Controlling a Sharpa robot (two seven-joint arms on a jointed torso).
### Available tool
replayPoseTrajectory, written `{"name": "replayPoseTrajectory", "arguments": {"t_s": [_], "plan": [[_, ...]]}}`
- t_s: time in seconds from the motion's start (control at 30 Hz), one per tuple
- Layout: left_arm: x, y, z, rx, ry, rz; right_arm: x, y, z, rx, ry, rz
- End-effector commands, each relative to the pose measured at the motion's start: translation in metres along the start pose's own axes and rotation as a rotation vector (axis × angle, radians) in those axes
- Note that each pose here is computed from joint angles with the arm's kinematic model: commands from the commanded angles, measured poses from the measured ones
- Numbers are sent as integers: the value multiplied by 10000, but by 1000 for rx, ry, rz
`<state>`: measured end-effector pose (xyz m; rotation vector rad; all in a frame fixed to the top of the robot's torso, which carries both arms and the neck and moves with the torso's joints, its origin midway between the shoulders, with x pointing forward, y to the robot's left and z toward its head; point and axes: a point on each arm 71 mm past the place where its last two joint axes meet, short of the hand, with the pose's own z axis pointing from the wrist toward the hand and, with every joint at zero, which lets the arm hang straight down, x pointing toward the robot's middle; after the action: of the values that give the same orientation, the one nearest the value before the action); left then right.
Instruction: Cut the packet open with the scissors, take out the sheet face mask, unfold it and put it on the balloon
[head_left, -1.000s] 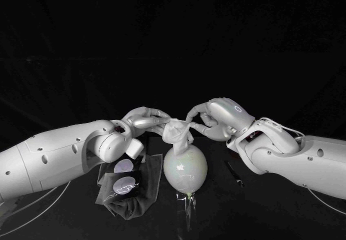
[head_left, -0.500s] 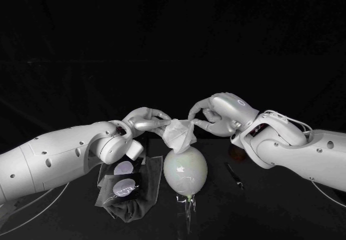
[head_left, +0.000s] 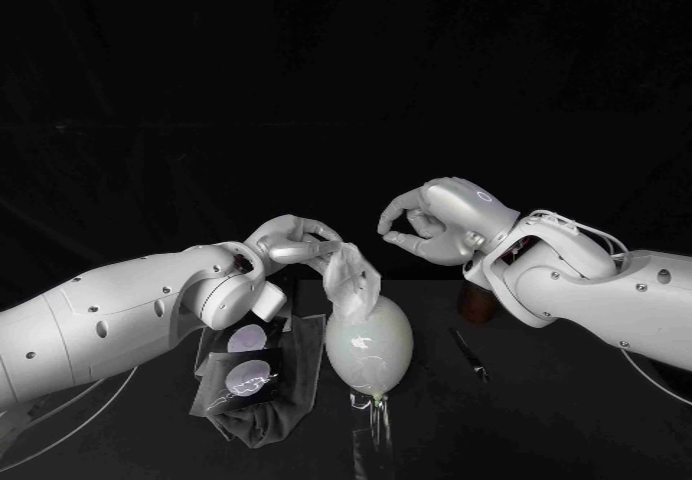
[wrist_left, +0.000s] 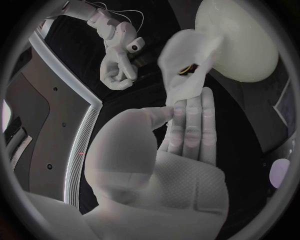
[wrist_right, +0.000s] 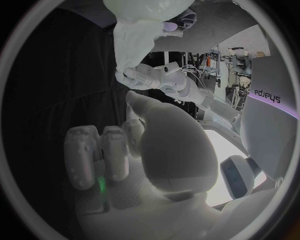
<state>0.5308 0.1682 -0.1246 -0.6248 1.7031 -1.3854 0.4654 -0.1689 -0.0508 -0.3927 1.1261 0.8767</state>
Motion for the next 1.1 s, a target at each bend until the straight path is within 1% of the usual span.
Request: {"name": "replayPoseTrajectory", "arguments": {"t_s": [0.03,0.37,0.43,0.53,0.67,0.7,0.8,0.87,0.93,1.03,1.07,1.1], "plan": [[26,-53,10,43,2,15,14,17,22,-18,22,11],[100,-92,13,65,26,3,37,32,78,-16,23,11],[122,-101,12,68,35,6,42,29,89,-5,21,5],[142,-108,10,70,45,8,50,3,99,31,19,7],[146,-109,9,70,47,10,79,-74,90,136,35,39],[144,-108,8,69,46,10,94,-99,81,170,42,54],[138,-106,5,67,43,7,181,-196,29,305,85,120],[135,-104,3,66,42,6,272,-272,-27,409,123,186],[134,-103,1,65,42,5,356,-327,-75,485,154,241],[131,-101,-2,63,42,5,494,-382,-144,575,198,314],[131,-101,-2,63,42,5,494,-382,-144,575,198,314],[130,-100,-3,62,42,5,569,-394,-169,607,221,347]]}}
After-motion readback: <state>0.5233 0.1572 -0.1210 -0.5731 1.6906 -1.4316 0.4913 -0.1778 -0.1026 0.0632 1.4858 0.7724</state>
